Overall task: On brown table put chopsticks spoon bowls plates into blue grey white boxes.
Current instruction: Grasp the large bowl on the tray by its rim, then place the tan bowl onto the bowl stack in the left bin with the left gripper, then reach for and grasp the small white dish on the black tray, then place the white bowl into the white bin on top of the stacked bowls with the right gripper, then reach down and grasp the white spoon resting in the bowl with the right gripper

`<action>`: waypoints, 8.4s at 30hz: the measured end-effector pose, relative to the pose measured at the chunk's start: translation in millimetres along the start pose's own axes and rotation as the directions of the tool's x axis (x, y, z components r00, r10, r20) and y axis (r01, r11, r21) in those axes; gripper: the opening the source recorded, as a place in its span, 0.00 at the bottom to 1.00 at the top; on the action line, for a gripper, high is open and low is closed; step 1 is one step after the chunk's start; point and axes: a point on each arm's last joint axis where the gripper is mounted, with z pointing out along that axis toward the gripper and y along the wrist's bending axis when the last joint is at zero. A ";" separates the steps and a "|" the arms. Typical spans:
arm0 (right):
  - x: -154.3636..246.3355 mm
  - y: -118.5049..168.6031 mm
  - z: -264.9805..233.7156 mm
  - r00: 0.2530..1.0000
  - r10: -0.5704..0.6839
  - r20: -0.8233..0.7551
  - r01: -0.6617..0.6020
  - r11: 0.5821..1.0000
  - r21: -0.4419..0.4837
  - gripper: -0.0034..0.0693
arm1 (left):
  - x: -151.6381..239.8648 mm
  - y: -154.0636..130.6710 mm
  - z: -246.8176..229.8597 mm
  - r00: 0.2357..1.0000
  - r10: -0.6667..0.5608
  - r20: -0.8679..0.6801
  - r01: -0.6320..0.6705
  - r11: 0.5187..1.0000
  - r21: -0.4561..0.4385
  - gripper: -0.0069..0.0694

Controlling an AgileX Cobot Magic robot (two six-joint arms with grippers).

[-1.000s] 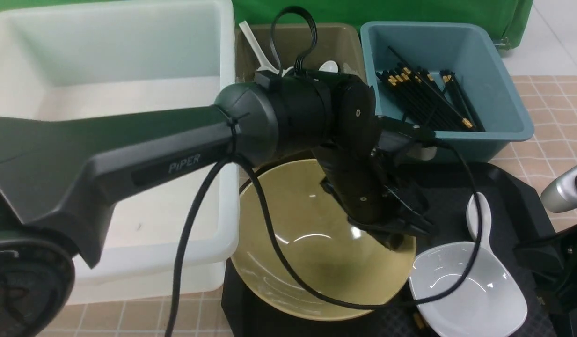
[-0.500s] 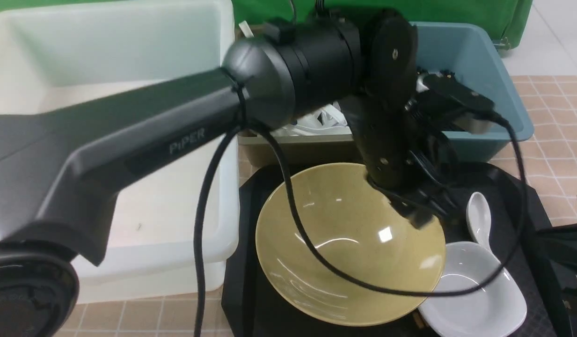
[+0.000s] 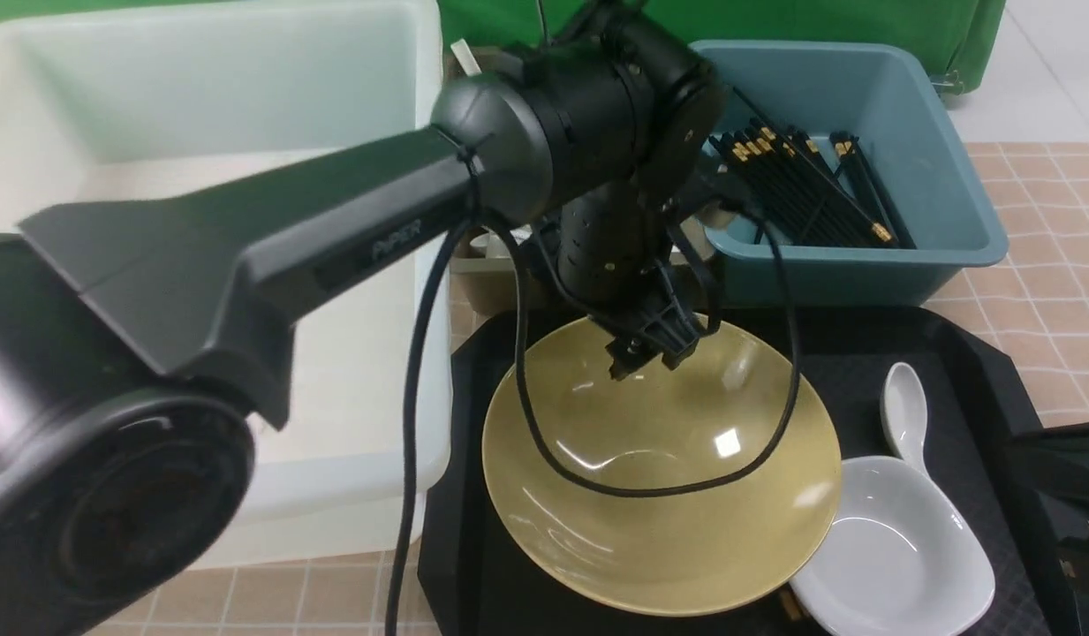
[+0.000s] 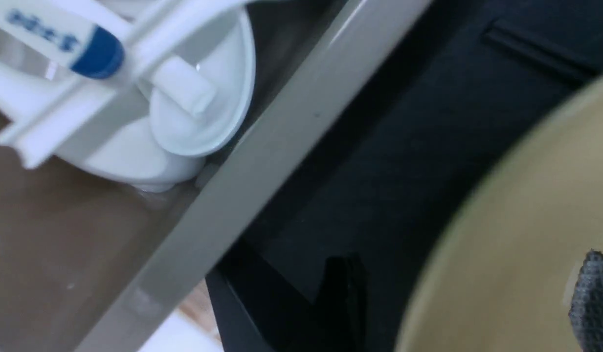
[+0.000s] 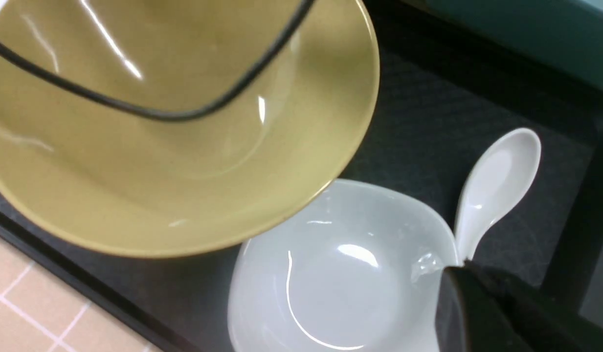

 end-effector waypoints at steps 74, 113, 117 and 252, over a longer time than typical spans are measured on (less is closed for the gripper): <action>5.2 -0.7 6.0 0.998 0.059 0.029 -0.059 0.998 0.010 0.11 | 312.4 229.4 -68.1 0.316 -0.906 0.282 0.949 0.301 -0.098 0.54; 25.9 -10.6 49.5 0.984 0.051 -0.170 -0.048 0.999 0.022 0.60 | 269.1 98.9 -155.1 0.356 -0.551 0.755 0.723 0.674 0.151 0.17; 14.5 -19.2 62.1 0.972 0.022 -0.232 -0.014 0.999 0.035 0.67 | 297.4 58.1 -167.7 0.433 -0.397 0.809 0.608 0.791 0.063 0.17; -18.5 -26.7 166.6 0.764 0.002 -0.645 0.004 1.000 0.008 0.27 | 398.8 -13.9 -112.9 0.243 -0.124 0.962 0.635 0.770 -0.061 0.17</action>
